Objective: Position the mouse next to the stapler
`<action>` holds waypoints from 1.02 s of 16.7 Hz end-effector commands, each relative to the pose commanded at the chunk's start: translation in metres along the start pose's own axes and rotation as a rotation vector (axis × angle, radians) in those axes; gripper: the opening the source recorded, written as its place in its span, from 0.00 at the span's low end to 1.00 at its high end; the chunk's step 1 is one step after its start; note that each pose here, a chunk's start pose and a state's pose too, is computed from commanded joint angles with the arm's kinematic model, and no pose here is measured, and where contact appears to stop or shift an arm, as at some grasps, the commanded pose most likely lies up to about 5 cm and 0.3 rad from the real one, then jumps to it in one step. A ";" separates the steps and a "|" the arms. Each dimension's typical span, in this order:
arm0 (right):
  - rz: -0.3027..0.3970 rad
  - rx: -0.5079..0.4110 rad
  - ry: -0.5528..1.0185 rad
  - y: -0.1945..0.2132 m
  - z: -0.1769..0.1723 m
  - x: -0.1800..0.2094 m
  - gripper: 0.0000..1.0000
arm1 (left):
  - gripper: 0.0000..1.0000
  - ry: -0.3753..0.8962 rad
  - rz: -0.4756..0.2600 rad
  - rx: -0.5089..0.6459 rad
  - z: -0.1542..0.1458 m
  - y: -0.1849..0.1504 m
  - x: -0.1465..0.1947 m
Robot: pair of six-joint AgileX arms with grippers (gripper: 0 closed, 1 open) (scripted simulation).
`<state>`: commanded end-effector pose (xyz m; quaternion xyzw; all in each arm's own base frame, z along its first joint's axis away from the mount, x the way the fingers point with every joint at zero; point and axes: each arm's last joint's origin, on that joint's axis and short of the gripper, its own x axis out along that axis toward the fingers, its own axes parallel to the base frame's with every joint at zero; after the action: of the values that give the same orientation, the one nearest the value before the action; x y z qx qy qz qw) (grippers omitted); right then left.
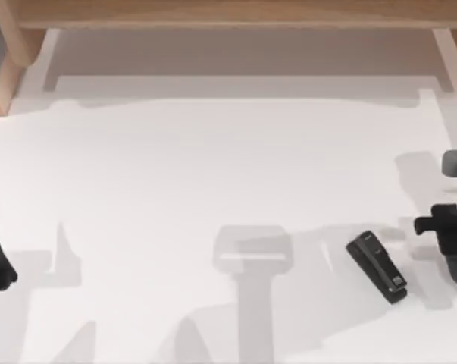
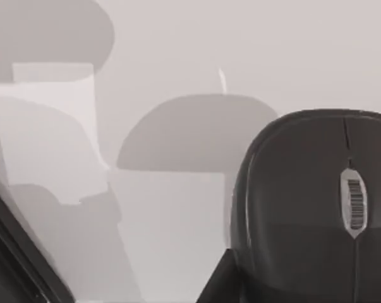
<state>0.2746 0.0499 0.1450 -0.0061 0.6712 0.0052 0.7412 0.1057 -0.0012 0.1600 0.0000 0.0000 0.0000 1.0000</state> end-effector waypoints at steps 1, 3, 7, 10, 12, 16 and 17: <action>0.000 0.000 0.000 0.000 0.000 0.000 0.00 | 1.00 0.000 0.000 0.000 0.000 0.000 0.000; 0.000 0.000 0.000 0.000 0.000 0.000 0.00 | 1.00 0.000 0.000 0.000 0.000 0.000 0.000; 0.000 0.000 0.000 0.000 0.000 0.000 0.23 | 1.00 0.000 0.000 0.000 0.000 0.000 0.000; 0.000 0.000 0.000 0.000 0.000 0.000 0.45 | 1.00 0.000 0.000 0.000 0.000 0.000 0.000; 0.000 0.000 0.000 0.000 0.000 0.000 0.60 | 1.00 0.000 0.000 0.000 0.000 0.000 0.000; 0.000 0.000 0.000 0.000 0.000 0.000 0.90 | 1.00 0.000 0.000 0.000 0.000 0.000 0.000; 0.000 0.000 0.000 0.000 0.000 0.000 0.98 | 1.00 0.000 0.000 0.000 0.000 0.000 0.000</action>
<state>0.2746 0.0499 0.1450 -0.0061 0.6712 0.0052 0.7412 0.1057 -0.0012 0.1600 0.0000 0.0000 0.0000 1.0000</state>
